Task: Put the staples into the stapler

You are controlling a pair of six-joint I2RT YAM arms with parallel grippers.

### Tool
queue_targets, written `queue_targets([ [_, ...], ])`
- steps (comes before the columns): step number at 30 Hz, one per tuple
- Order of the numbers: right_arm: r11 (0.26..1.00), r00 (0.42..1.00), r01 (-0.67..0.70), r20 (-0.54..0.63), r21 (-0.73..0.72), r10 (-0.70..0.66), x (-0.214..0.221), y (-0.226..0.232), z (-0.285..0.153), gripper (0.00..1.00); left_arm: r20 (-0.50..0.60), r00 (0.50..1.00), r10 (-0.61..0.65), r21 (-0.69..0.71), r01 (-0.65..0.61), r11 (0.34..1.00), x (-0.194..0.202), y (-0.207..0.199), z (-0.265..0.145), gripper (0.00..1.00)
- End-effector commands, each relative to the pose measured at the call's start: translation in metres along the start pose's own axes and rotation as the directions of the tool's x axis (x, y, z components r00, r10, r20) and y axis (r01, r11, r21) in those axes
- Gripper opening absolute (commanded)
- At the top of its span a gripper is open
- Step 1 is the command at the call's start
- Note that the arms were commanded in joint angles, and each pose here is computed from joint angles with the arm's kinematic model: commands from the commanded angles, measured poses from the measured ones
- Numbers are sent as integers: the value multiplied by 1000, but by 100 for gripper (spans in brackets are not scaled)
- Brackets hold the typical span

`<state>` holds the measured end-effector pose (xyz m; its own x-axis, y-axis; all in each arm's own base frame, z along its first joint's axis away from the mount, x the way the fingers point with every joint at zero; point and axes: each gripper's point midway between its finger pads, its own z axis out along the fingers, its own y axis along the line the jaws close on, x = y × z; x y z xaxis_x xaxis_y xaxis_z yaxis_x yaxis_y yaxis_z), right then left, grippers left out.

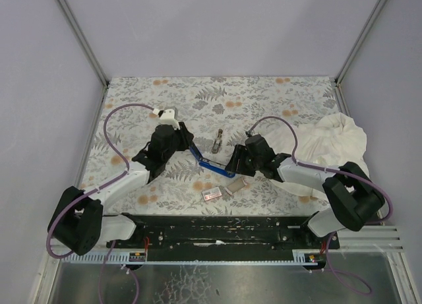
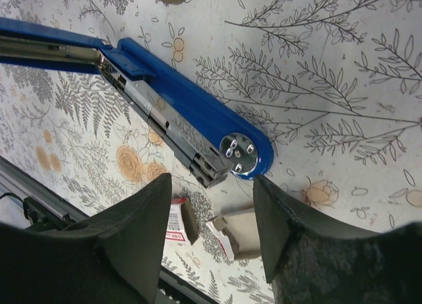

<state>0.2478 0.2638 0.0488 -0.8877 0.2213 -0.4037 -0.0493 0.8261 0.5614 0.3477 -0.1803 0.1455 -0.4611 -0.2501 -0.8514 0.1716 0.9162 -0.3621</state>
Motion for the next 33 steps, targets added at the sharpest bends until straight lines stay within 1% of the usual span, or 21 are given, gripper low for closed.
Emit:
queue_targets([
  [1, 997, 1000, -23, 15, -67, 24, -5, 15, 11, 58, 20, 995, 94, -66, -93, 993, -10, -2, -6, 7],
  [5, 998, 1000, -15, 8, -60, 15, -1, 9, 19, 53, -1, 987, 162, -73, -162, 984, -5, -19, -11, 10],
  [10, 998, 1000, 3, 1, -69, -3, 2, 8, 27, 47, -46, 969, 241, -80, -244, 966, 9, -43, -15, 18],
  [13, 998, 1000, 13, 3, -67, -13, 2, 6, 29, 45, -58, 957, 283, -68, -287, 955, 18, -61, -17, 27],
  [15, 998, 1000, 20, 5, -62, -20, 2, 4, 29, 45, -63, 946, 318, -59, -321, 945, 24, -74, -17, 35],
  [18, 998, 1000, 27, 10, -56, -26, 2, 2, 28, 45, -79, 924, 374, -56, -379, 924, 36, -92, -18, 41],
  [21, 998, 999, 32, 15, -50, -32, 2, 0, 27, 44, -91, 900, 426, -58, -432, 900, 48, -105, -16, 45],
  [24, 998, 999, 37, 21, -46, -37, 2, -1, 25, 44, -103, 877, 469, -72, -477, 876, 59, -113, -12, 46],
  [27, 998, 999, 45, 28, -47, -43, 1, -1, 23, 44, -113, 869, 481, -60, -489, 870, 66, -119, -9, 51],
  [30, 996, 996, 75, 41, -41, -74, -2, -1, 18, 46, -96, 873, 478, -9, -481, 876, 64, -129, -10, 62],
  [32, 993, 993, 111, 51, -40, -109, -5, 0, 13, 50, -85, 865, 494, 93, -487, 868, 68, -140, -14, 75],
  [33, 990, 990, 136, 53, -42, -134, -7, 0, 10, 53, -82, 864, 496, 138, -483, 865, 68, -144, -16, 79],
])
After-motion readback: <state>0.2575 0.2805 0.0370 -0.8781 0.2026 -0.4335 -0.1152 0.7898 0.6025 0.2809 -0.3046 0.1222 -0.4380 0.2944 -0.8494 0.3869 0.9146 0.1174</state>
